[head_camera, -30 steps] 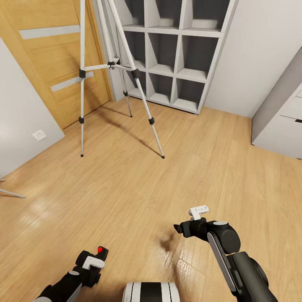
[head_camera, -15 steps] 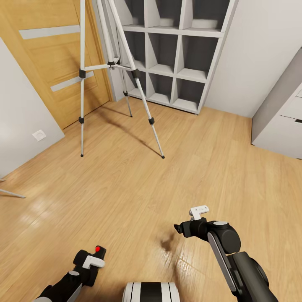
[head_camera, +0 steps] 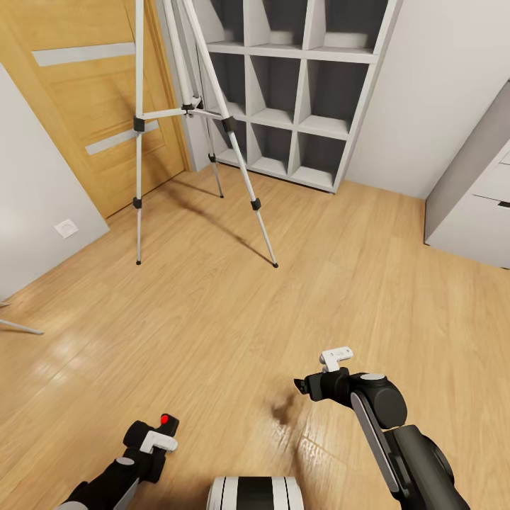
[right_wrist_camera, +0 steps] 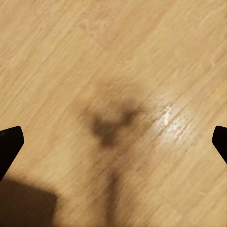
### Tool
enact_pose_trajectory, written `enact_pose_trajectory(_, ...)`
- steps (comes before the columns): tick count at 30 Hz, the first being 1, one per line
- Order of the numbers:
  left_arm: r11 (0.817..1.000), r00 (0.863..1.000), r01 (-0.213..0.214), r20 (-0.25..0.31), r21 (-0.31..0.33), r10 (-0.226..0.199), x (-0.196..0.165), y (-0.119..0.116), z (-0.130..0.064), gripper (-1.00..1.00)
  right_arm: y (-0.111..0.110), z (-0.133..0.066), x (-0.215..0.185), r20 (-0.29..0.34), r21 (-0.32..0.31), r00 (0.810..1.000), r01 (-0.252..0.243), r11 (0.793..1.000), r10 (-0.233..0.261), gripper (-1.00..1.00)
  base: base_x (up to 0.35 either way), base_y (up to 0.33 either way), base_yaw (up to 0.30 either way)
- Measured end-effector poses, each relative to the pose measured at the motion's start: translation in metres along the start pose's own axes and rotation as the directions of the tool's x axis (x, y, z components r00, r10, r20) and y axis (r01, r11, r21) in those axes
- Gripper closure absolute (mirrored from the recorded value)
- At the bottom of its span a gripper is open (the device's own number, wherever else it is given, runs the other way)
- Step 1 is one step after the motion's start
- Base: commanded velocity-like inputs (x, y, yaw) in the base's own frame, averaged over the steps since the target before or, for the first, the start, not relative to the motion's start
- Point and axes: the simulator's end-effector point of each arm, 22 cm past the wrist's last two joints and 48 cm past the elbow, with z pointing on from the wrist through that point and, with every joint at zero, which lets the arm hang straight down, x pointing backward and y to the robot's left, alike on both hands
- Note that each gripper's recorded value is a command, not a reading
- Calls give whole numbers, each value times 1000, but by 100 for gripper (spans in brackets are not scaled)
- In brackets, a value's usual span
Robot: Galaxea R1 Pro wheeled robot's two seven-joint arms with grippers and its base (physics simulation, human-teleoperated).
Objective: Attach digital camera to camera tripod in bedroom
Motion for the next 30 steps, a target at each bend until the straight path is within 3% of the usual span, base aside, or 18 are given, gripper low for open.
enact_pose_trajectory(3, 1000, 1000, 3, 14, 7, -3, -6, -1, 0, 100, 0, 0, 0, 0, 1, 1000, 0, 1000, 0, -100, 0, 0, 0)
enact_pose_trajectory(4, 999, 996, 44, -80, 19, -42, 8, -8, -13, 100, -1, 0, 0, 1, 2, 1000, -1, 1000, 1, -100, 0, 0, 0)
enact_pose_trajectory(5, 999, 996, 49, -78, 19, -47, 4, -8, -17, 100, -1, 0, 0, 1, 2, 1000, -1, 1000, 1, -100, 0, 0, 0)
enact_pose_trajectory(6, 999, 999, 49, -13, 19, -49, -27, -7, -24, 100, -1, 0, 0, 1, 2, 1000, -1, 1000, 1, -100, 0, 0, 0)
enact_pose_trajectory(7, 999, 993, 45, 106, 18, -46, -82, -5, -41, 100, -1, 0, -1, 1, 2, 1000, -1, 1000, 1, -100, 0, 0, 0)
enact_pose_trajectory(8, 999, 988, 46, 144, 18, -48, -99, -4, -49, 100, -2, 0, -1, 2, 3, 1000, -1, 1000, 1, -100, 0, 0, 0)
enact_pose_trajectory(23, 998, 987, 54, 149, 19, -57, -103, -5, -63, 100, -4, -1, -4, 7, 7, 1000, -3, 1000, 3, -100, 0, 0, 0)
enact_pose_trajectory(30, 998, 986, 68, 151, 18, -70, -124, -1, -82, 100, -7, -2, -8, 14, 10, 1000, -7, 1000, 7, -100, 0, 0, 0)
